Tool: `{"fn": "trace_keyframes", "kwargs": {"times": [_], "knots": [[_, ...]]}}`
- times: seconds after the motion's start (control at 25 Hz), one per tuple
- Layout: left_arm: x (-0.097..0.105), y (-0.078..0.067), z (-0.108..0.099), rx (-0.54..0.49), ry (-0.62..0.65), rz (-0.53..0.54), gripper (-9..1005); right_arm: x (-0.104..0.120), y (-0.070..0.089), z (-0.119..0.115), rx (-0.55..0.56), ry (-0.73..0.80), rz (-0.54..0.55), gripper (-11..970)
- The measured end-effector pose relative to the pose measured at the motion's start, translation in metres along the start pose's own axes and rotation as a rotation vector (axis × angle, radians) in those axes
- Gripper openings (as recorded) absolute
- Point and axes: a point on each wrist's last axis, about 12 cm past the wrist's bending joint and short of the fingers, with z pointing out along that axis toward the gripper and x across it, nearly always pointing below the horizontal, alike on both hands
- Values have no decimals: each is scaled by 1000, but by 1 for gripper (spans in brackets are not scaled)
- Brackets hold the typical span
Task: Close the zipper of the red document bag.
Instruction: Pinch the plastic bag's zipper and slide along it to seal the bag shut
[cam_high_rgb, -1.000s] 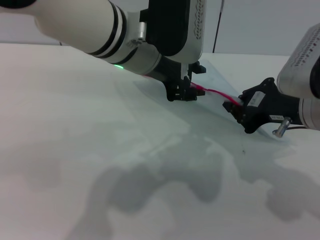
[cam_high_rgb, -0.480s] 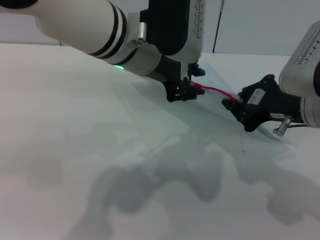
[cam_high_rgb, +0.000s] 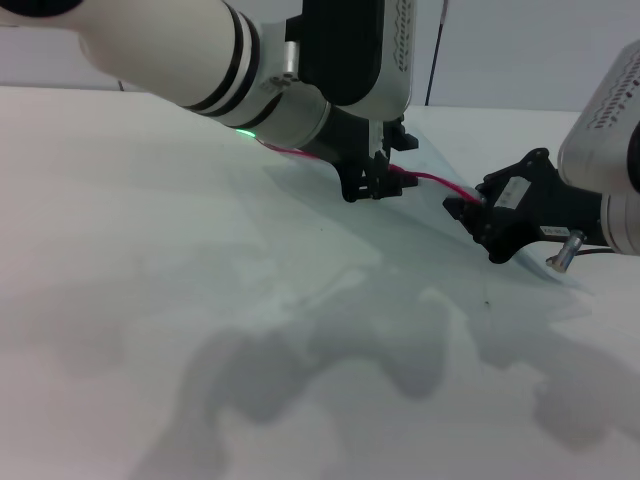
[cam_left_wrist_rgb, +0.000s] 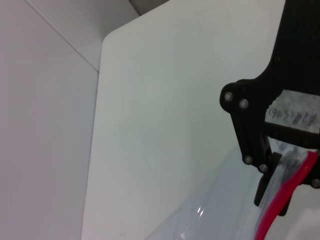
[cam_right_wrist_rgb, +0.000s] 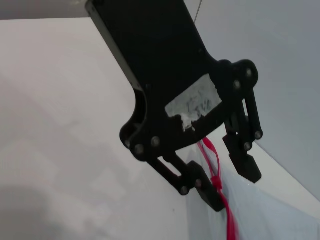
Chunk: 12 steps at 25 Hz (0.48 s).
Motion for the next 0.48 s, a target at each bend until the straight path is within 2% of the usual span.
{"fn": "trace_keyframes", "kwargs": {"times": [0.48], "knots": [[1, -2, 5, 22, 5, -5, 321, -2, 1, -1, 2, -8, -4, 50]]}}
